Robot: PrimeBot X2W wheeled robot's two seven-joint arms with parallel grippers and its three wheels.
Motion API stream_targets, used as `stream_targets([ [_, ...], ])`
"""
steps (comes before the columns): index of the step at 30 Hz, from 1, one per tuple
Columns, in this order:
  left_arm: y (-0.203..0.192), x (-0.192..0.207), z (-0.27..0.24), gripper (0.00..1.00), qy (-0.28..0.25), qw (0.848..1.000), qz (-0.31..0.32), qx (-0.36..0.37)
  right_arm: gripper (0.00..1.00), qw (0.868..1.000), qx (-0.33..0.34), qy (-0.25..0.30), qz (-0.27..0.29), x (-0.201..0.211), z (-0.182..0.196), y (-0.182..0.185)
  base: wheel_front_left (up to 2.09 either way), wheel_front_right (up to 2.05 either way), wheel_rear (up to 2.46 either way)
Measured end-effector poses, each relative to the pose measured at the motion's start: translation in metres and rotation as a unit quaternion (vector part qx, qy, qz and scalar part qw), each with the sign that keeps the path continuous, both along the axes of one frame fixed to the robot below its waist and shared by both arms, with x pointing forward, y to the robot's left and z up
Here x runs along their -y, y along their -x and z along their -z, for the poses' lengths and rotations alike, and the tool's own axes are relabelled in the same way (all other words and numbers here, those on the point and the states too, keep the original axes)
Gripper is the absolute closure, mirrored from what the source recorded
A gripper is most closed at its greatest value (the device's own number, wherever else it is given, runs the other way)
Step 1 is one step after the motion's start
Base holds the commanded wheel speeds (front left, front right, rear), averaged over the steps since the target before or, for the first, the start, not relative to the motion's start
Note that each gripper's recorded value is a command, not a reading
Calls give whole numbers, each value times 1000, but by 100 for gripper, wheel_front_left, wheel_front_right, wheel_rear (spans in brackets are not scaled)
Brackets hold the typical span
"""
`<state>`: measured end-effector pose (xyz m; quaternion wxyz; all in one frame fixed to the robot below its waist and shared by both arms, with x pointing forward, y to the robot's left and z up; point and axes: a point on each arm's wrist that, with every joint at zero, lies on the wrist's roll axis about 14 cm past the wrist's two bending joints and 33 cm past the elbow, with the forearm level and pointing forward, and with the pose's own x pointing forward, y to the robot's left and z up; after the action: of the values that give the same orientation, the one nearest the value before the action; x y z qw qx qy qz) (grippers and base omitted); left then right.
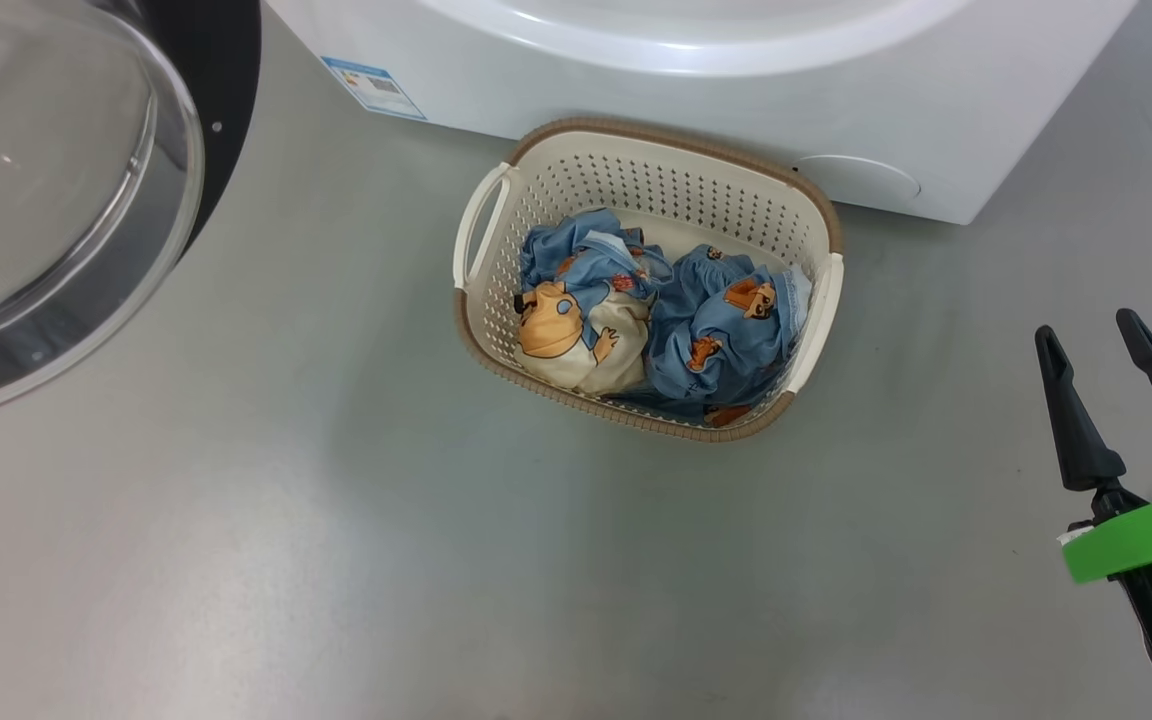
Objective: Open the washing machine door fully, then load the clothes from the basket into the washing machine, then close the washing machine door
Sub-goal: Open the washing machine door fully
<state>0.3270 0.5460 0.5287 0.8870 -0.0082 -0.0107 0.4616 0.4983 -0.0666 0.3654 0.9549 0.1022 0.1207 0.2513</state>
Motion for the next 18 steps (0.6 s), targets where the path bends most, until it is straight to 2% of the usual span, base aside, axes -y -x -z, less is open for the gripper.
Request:
stream_targets([
  [11,-2,-2,1,100,6,1000,-2,-1,0,1000,7,-1,1,-1,-5,-3,0,0,0],
  [18,2,3,-11,100,2,1000,11,16,0,1000,22,-8,1,-6,-23,-1,0,0,0],
])
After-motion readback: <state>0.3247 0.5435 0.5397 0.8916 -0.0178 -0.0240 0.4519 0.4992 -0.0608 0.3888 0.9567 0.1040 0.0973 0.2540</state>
